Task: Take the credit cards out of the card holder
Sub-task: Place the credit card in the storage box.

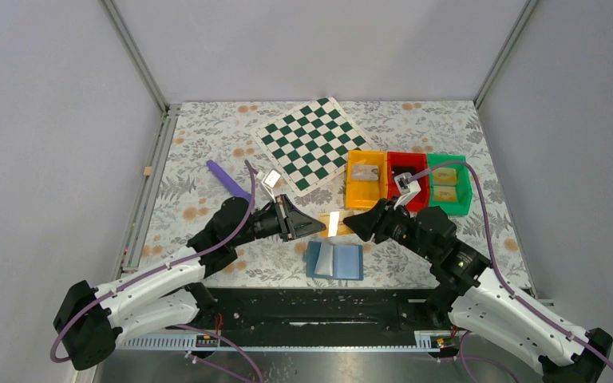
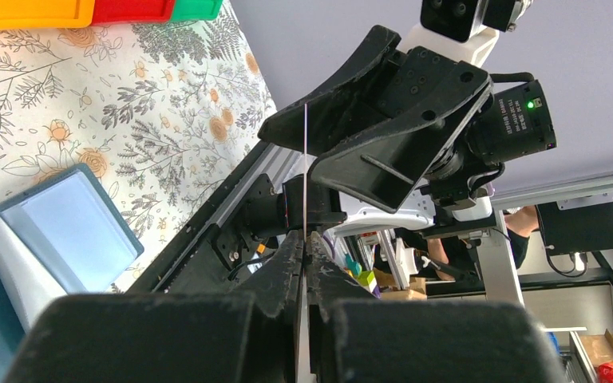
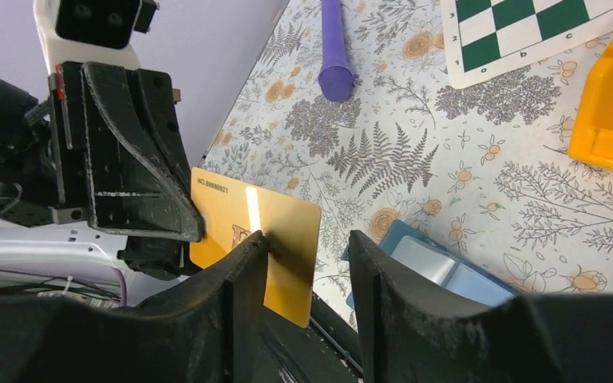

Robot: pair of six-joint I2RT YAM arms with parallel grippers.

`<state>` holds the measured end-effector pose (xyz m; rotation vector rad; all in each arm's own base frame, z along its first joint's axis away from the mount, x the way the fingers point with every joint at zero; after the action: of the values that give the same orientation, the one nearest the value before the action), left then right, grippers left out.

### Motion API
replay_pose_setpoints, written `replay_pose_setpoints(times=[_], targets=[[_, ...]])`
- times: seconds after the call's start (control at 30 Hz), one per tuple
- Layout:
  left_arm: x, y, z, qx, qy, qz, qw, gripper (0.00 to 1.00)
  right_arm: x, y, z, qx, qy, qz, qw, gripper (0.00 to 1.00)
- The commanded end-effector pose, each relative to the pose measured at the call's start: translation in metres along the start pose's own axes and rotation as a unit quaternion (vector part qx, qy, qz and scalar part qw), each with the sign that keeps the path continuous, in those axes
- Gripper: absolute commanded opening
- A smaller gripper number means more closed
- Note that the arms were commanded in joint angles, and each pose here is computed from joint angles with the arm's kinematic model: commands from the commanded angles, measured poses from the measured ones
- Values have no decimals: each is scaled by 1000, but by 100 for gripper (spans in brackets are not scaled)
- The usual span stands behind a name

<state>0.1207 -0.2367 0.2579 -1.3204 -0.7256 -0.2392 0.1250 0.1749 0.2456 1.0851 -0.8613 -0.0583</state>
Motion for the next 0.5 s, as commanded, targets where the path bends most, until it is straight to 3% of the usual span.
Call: replay_pose_setpoints(times=[0.0,0.17,0.27,0.47], targets=[[5,-6,0,-33,-15,-8,999,0,6,9,0,29,-5,-10,1000,43],[1,3,-2,-13,-16,-1,1000,0,9,13,1,51,-15,-7,999,0],[0,5,-3,-12,-14,1,1000,3,12,16,-1,60,-11,-3,998,0],[0,10,-2,20,0,-7,1000,67,45,13,4,15,-29,47,998,0]])
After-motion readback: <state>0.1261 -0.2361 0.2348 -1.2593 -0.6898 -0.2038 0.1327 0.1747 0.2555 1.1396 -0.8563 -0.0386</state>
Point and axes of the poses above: each gripper's point midway between its finger pads, its own z axis back along the fingers, its own y axis along the line the jaws close on, x = y × z, the point moved 8 cm from there along z, back along the fingers, and after that the axes turned 12 degrees about -z, right-handed, at the moved point
